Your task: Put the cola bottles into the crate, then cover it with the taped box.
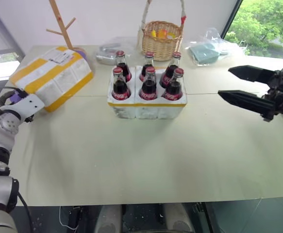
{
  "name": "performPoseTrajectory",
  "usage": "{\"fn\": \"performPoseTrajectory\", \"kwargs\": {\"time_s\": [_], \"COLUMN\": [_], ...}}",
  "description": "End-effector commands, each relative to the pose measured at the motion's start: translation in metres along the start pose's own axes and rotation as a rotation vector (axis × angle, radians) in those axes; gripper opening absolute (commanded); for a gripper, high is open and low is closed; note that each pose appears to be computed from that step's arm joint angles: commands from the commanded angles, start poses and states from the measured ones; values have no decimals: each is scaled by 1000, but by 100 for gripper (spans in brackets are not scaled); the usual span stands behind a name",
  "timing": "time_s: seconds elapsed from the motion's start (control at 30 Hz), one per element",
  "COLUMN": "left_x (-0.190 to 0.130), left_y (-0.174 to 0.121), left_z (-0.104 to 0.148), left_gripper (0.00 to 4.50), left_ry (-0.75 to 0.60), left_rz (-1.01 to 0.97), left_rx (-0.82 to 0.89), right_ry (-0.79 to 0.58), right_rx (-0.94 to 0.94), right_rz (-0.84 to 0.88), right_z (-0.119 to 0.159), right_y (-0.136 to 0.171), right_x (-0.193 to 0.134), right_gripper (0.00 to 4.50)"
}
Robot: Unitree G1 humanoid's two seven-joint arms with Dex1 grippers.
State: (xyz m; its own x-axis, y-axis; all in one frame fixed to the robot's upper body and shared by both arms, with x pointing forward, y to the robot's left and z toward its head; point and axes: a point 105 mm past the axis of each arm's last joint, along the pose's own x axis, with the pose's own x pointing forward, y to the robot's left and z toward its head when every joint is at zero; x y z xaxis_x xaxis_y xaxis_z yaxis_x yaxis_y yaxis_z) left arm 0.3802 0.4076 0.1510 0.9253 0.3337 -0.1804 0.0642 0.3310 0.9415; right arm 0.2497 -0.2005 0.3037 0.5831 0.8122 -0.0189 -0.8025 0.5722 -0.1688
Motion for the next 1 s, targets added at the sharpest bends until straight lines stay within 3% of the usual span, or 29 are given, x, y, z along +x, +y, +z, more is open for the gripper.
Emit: {"fn": "performPoseTrajectory", "kwargs": {"time_s": [0.03, 0.2, 0.23, 0.3, 0.47, 0.77, 1.0], "left_x": [3, 6, 7, 8, 10, 10, 3], "left_y": [9, 7, 7, 8, 10, 20, 75], "left_z": [7, 9, 10, 13, 16, 19, 43], "left_gripper": [450, 450, 425, 369, 114, 114, 114], "left_ry": [-13, -3, -5, -12, -7, -19, -118], "left_rz": [39, 40, 39, 41, 48, 70, 188], "left_rx": [3, -11, -13, -16, -16, -19, -59], "right_ry": [-21, -20, -20, -20, -18, -9, 36], "right_rx": [-61, -64, -65, -67, -65, -56, -27], "right_rz": [-12, -16, -15, -14, -17, -35, -71], "right_z": [14, 15, 16, 17, 18, 17, 7], "right_y": [5, 6, 6, 7, 7, 6, 1], "right_x": [-6, -8, -9, -10, -12, -19, -30], "right_gripper": [439, 439, 446, 450, 450, 450, 450]}}
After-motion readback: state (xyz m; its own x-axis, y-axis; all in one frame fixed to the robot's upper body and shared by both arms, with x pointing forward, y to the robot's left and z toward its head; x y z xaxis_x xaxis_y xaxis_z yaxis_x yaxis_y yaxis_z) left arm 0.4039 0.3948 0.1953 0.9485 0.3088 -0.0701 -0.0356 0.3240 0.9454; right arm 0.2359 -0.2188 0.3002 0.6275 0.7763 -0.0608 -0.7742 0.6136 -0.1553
